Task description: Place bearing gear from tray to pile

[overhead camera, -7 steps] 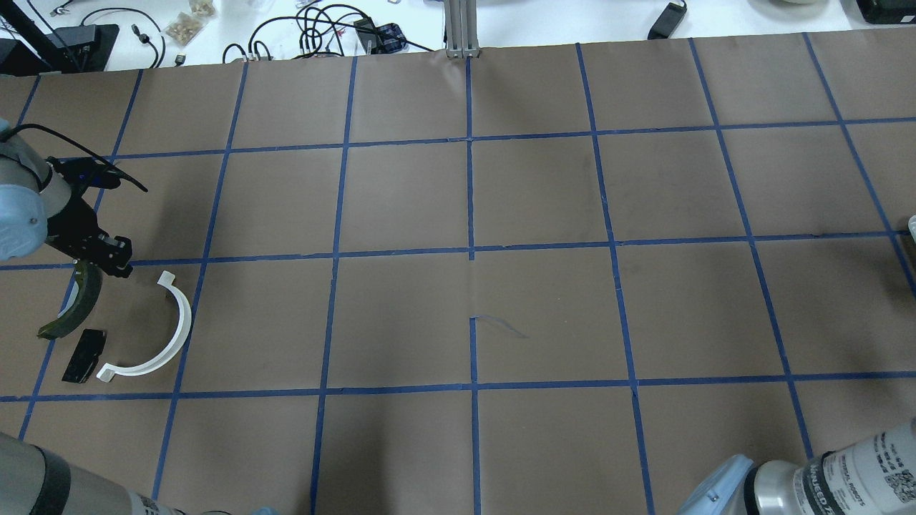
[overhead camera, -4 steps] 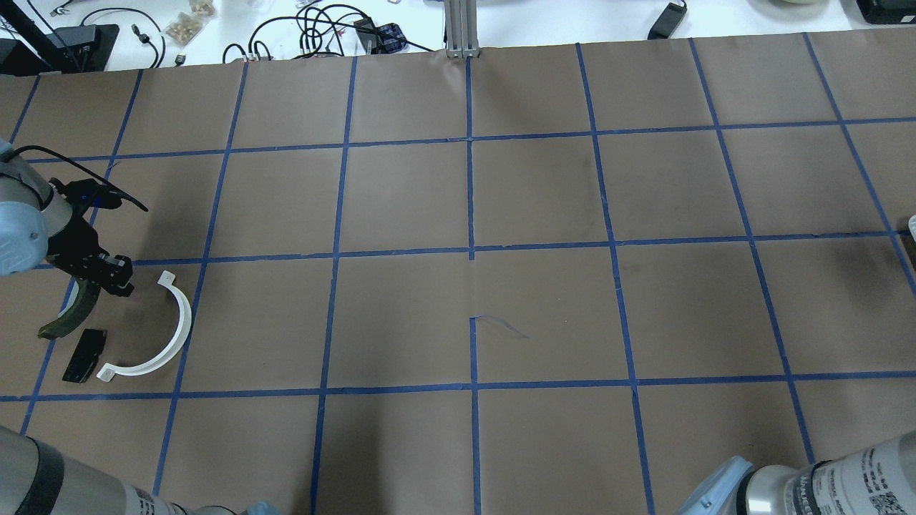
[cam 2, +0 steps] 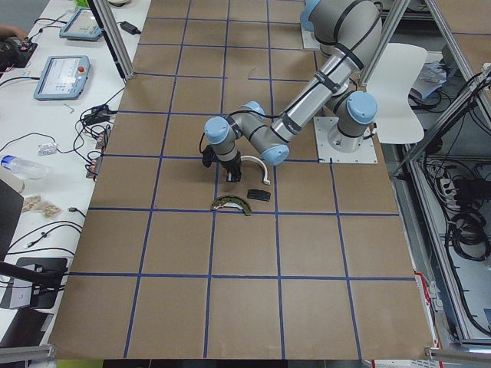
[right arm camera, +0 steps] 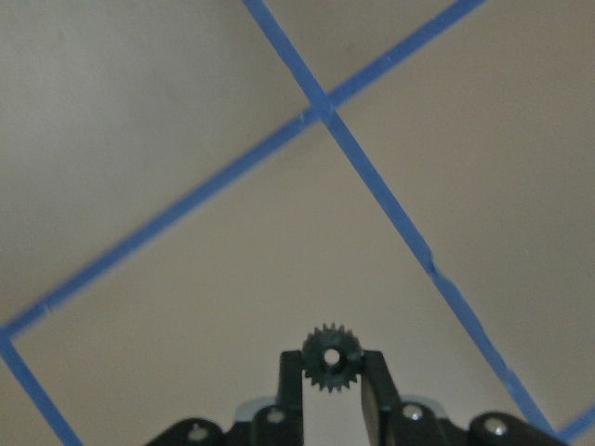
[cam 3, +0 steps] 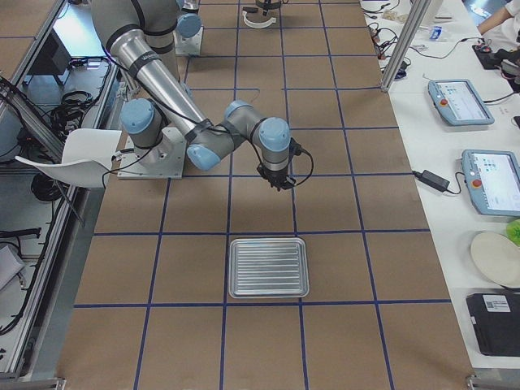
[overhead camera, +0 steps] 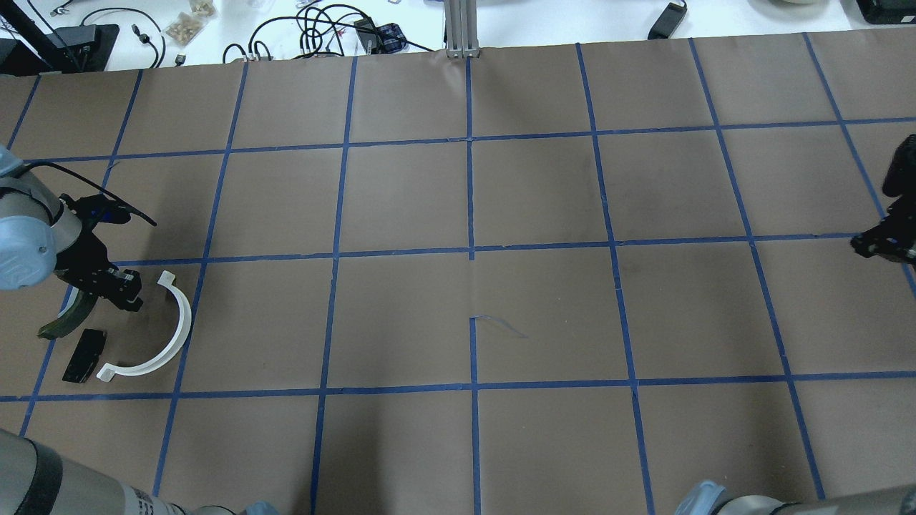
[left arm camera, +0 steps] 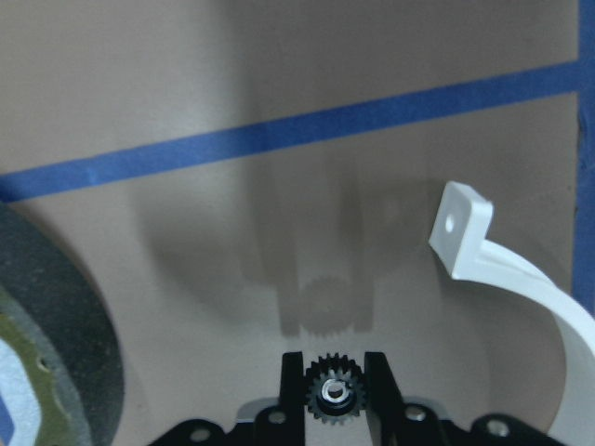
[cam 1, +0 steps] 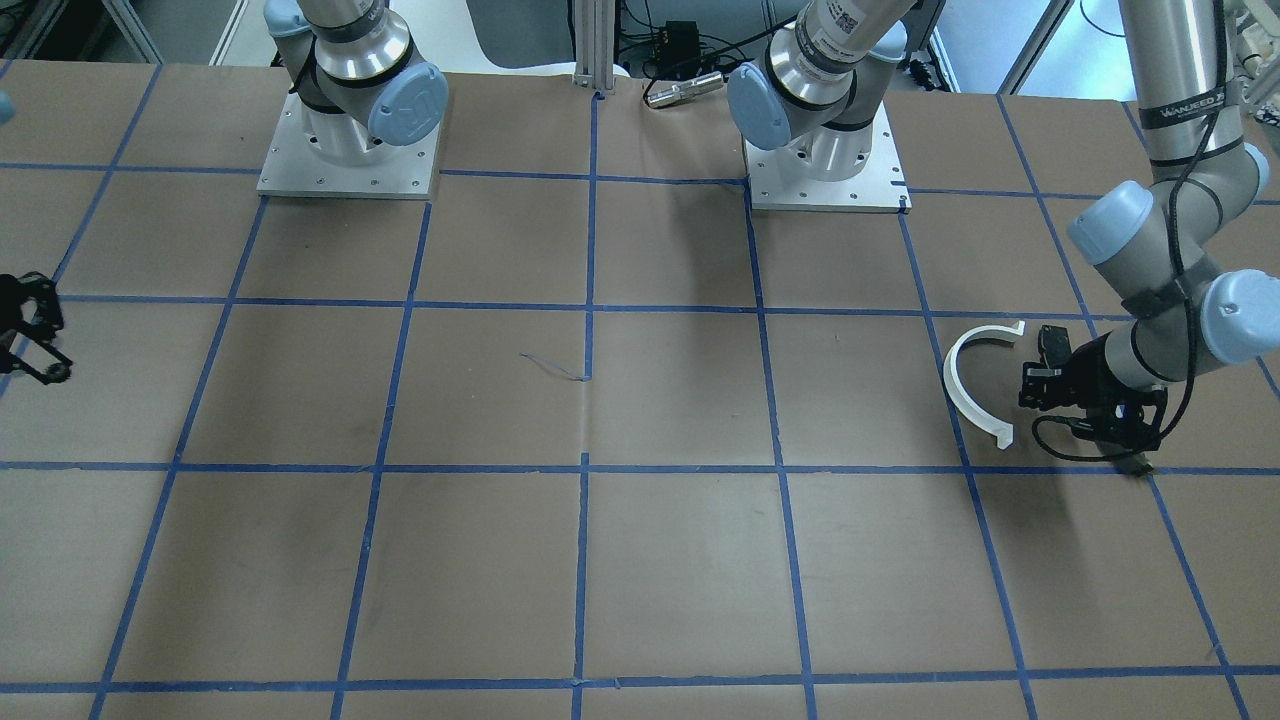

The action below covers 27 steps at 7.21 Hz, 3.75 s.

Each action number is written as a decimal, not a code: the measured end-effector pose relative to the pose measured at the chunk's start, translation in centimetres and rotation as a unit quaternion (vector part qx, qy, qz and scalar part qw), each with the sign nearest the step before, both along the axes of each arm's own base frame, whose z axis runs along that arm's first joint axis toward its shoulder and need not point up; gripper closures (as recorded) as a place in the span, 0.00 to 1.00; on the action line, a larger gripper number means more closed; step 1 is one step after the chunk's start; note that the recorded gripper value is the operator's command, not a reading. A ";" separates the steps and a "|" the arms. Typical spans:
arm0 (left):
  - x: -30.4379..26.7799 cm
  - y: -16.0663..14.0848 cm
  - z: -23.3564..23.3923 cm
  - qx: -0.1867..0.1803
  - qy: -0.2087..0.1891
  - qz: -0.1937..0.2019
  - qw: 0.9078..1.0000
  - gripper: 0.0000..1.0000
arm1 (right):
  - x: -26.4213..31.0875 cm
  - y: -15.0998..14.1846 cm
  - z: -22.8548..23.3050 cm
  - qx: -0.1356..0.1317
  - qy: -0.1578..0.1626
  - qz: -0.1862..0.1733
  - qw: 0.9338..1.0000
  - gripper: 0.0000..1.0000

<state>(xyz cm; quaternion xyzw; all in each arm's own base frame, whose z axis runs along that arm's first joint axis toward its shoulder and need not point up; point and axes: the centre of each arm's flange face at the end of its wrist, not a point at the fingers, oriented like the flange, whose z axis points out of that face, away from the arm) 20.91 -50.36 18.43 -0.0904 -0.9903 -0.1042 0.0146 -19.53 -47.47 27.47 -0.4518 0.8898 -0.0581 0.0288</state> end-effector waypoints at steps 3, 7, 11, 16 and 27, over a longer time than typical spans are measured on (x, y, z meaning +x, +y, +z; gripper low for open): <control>0.1 -0.1 0.0 -0.001 0.000 0.002 1.000 0.00 | 19.6 -2.1 -0.7 -0.008 -0.040 -0.101 0.994 0.99; 0.7 -2.0 4.4 -0.030 -0.021 0.002 0.999 0.00 | 43.6 -3.1 -1.5 -0.017 -0.082 -0.217 0.973 0.99; -7.6 -9.9 15.9 -0.033 -0.024 0.052 0.998 0.00 | 56.1 -1.3 -5.0 -0.008 -0.058 -0.184 0.981 0.01; -25.4 -11.5 18.8 -0.051 -0.016 0.058 0.997 0.00 | 52.9 -2.3 -0.2 -0.018 -0.043 -0.209 0.977 0.00; -51.5 -6.1 1.3 -0.096 0.000 0.072 0.993 0.01 | 34.5 -3.0 25.2 0.029 0.015 -0.407 0.913 0.00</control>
